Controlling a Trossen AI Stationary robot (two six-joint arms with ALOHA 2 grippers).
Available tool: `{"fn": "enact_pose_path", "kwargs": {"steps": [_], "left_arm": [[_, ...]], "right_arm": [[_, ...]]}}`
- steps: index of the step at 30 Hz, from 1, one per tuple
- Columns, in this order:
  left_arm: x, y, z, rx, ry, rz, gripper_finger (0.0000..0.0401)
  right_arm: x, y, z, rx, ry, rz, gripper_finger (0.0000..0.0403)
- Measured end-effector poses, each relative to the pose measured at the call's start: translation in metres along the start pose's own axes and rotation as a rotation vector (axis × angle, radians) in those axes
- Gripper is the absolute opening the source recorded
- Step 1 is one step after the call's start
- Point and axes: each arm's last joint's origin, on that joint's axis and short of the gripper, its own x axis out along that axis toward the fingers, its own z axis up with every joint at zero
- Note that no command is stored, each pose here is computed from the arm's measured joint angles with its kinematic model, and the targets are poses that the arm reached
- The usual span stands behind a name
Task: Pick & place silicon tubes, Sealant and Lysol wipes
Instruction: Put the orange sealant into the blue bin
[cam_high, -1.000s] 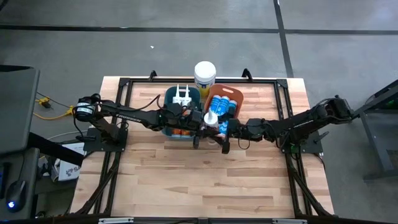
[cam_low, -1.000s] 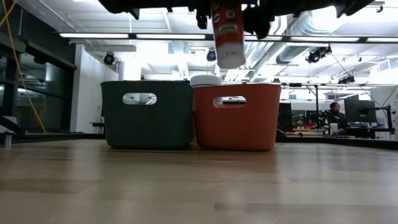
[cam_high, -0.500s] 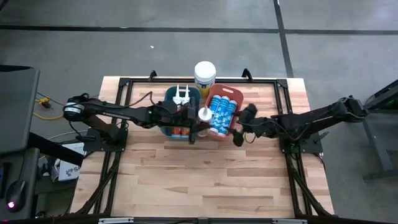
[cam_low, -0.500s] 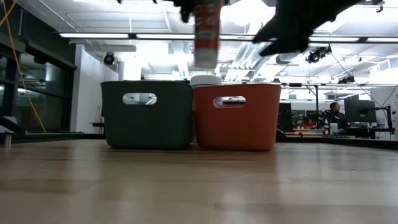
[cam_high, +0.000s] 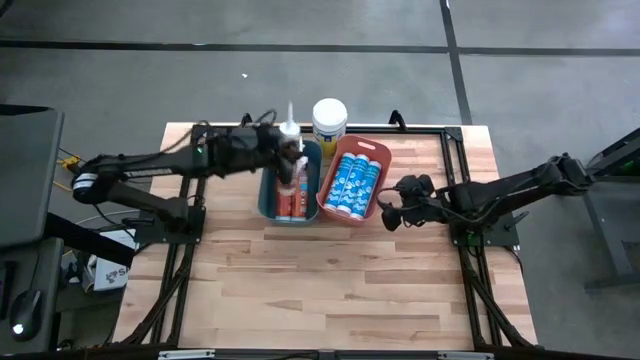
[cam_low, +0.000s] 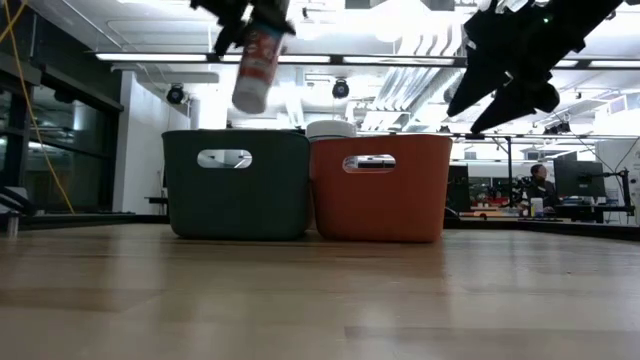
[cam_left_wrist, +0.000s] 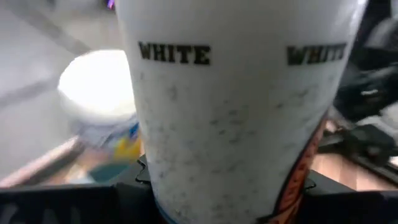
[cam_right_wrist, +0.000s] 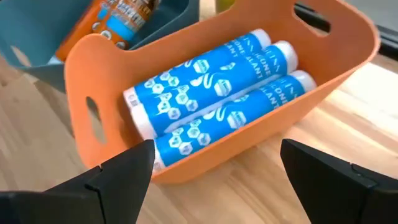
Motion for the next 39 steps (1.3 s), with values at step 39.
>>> {"fn": "enact_pose_path", "kwargs": {"steps": [39], "left_arm": [[0.064,0.055,-0.05,-0.269,0.319,0.68,0.0161]], "right_arm": [[-0.018,0.024,-0.029,-0.039,-0.031,0.067,0.0342]]}}
